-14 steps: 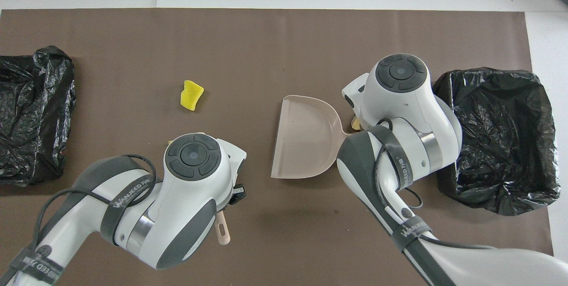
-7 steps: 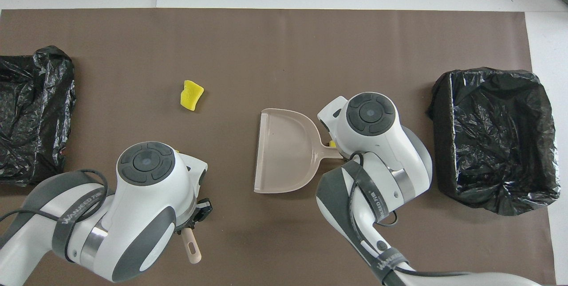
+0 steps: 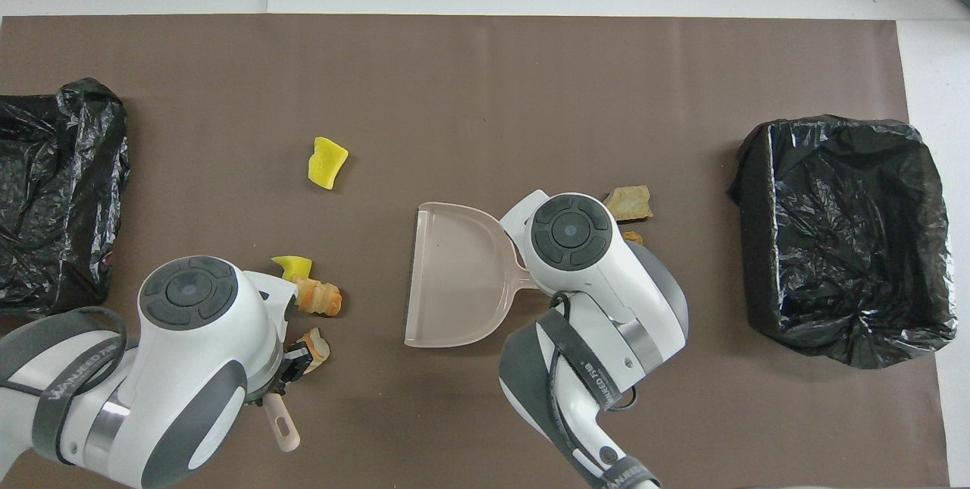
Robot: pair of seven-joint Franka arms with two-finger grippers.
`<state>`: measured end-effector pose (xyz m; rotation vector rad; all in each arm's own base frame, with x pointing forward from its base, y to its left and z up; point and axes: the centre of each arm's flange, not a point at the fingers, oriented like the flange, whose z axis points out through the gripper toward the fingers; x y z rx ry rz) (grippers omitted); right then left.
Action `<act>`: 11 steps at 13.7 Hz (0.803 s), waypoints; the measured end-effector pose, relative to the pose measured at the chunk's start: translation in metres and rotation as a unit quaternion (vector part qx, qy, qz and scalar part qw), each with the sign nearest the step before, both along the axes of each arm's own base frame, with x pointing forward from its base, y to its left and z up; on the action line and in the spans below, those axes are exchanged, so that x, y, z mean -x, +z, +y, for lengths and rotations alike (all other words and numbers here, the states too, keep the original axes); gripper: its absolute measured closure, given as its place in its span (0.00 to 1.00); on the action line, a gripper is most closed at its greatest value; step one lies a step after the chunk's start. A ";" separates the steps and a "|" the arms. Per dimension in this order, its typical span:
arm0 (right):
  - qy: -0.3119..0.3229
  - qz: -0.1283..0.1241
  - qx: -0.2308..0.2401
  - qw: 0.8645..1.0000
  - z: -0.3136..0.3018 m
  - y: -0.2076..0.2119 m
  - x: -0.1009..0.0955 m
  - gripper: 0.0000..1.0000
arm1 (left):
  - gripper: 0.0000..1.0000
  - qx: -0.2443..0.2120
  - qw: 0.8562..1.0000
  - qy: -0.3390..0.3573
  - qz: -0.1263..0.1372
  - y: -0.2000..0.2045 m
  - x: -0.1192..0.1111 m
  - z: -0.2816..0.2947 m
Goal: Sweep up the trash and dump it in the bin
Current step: 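Sweep the nearby scraps into the dustpan with the left gripper's brush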
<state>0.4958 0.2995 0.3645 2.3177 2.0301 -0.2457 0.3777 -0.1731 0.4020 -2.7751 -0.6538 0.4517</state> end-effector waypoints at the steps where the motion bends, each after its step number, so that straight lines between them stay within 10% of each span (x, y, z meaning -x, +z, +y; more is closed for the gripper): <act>1: -0.002 -0.001 0.001 1.000 0.004 0.000 0.003 0.68 | 0.74 0.002 1.000 0.001 -0.005 -0.002 -0.001 0.001; 11: -0.004 0.000 0.002 1.000 0.006 -0.002 0.005 0.68 | 0.74 0.071 0.986 -0.146 -0.047 -0.031 -0.022 -0.019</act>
